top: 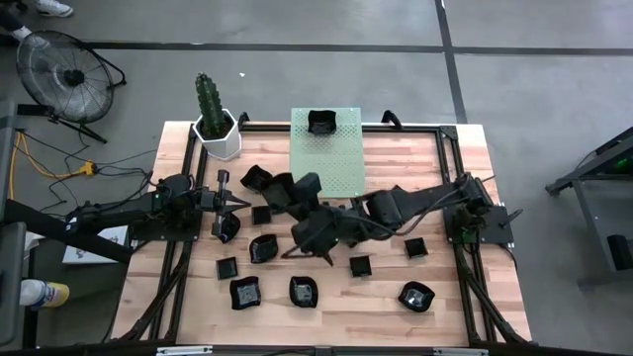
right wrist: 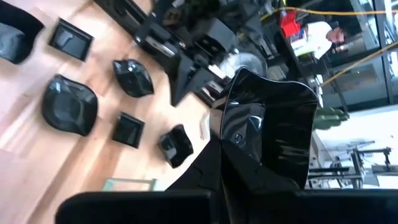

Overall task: Pick & Place Mini shaped plates
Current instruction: Stack the black distorted square plate on top of the black distorted square plate on the shelf

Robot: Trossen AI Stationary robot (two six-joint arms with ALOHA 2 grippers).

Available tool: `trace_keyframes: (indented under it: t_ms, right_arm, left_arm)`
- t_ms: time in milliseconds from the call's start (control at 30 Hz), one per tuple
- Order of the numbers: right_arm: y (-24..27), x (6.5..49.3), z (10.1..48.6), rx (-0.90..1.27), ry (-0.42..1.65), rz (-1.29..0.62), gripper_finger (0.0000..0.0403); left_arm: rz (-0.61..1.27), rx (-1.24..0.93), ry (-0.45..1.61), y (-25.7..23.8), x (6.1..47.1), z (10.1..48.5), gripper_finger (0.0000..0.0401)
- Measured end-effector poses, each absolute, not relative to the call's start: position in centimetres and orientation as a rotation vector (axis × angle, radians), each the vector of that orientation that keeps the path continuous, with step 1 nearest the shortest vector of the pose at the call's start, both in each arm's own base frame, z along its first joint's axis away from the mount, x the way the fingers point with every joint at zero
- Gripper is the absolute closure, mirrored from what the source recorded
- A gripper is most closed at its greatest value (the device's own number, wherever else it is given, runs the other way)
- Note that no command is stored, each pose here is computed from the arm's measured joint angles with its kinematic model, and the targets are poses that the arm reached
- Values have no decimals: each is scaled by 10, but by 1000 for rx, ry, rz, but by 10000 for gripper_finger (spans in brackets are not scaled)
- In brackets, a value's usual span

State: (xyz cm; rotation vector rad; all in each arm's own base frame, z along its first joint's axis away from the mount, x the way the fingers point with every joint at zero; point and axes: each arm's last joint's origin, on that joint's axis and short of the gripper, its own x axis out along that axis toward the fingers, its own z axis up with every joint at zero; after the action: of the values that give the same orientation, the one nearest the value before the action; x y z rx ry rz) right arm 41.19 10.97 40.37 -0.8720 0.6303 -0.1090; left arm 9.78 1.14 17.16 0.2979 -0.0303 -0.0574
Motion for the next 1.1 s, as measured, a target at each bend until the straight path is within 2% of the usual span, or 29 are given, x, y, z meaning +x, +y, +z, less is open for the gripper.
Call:
trace_keyframes:
  t_ms: [633, 1100]
  right_arm:
    - [34, 392, 424, -820, 819, -197, 403]
    - [-74, 376, 414, -616, 1016, -305, 403]
  left_arm:
    - [-57, 298, -30, 11, 98, 172, 398]
    - [-58, 298, -31, 11, 98, 172, 398]
